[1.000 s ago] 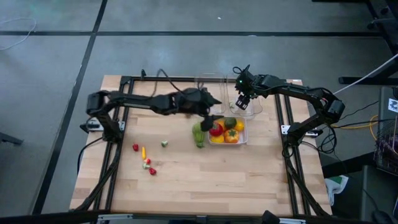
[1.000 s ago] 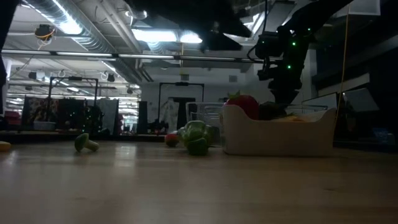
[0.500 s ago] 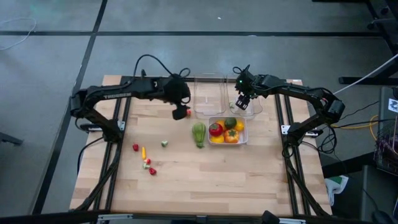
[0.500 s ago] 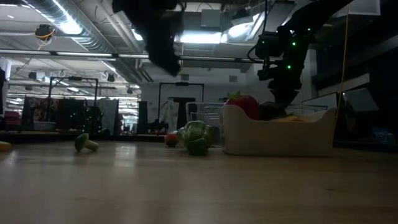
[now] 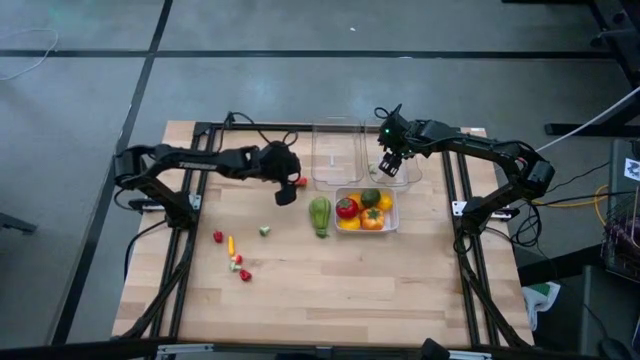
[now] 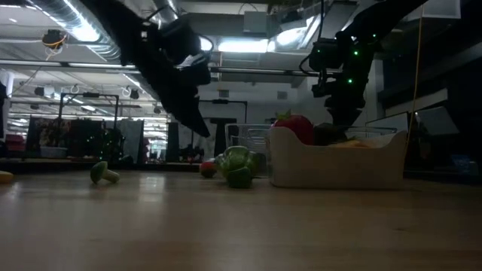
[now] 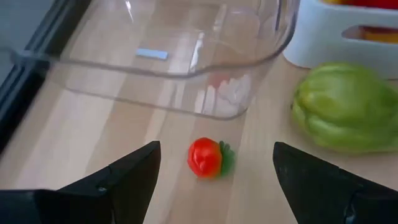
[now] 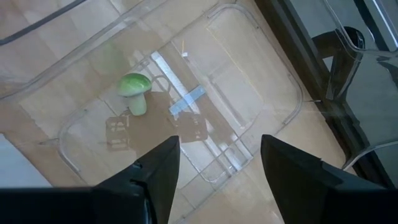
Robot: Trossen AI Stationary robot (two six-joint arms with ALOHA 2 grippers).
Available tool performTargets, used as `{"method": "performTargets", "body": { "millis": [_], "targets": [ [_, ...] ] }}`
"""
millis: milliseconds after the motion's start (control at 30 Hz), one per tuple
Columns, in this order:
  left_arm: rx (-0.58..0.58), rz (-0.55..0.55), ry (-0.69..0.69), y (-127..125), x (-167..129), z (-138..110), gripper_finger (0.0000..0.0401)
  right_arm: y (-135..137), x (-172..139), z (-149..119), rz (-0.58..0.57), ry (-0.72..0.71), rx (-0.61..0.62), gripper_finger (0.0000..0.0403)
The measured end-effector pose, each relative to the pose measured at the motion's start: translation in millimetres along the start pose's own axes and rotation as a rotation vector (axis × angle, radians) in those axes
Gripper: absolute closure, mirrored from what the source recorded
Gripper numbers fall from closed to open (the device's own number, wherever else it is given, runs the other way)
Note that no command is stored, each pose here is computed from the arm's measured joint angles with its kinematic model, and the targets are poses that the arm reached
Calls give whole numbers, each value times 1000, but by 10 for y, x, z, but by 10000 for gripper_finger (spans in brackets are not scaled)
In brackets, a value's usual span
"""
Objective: Sort produce into baskets
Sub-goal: Put the small persimmon into the white bin
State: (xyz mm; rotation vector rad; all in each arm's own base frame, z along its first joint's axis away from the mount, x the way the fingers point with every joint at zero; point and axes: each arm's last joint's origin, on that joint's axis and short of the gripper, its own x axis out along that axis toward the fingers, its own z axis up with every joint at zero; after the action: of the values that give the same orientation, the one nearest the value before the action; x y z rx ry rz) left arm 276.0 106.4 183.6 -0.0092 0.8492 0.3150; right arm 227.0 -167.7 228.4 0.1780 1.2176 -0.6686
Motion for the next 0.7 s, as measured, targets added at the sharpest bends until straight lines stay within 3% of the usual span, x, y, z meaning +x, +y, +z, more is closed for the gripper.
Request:
{"method": "performTargets", "body": {
  "millis": [200, 700],
  "targets": [
    [-36, 23, -77, -20, 141, -137, 93, 0, 0, 0, 1, 0, 0, 180],
    [-83, 46, 15, -8, 603, -369, 93, 4, 0, 0, 14, -1, 0, 180]
  ]
}}
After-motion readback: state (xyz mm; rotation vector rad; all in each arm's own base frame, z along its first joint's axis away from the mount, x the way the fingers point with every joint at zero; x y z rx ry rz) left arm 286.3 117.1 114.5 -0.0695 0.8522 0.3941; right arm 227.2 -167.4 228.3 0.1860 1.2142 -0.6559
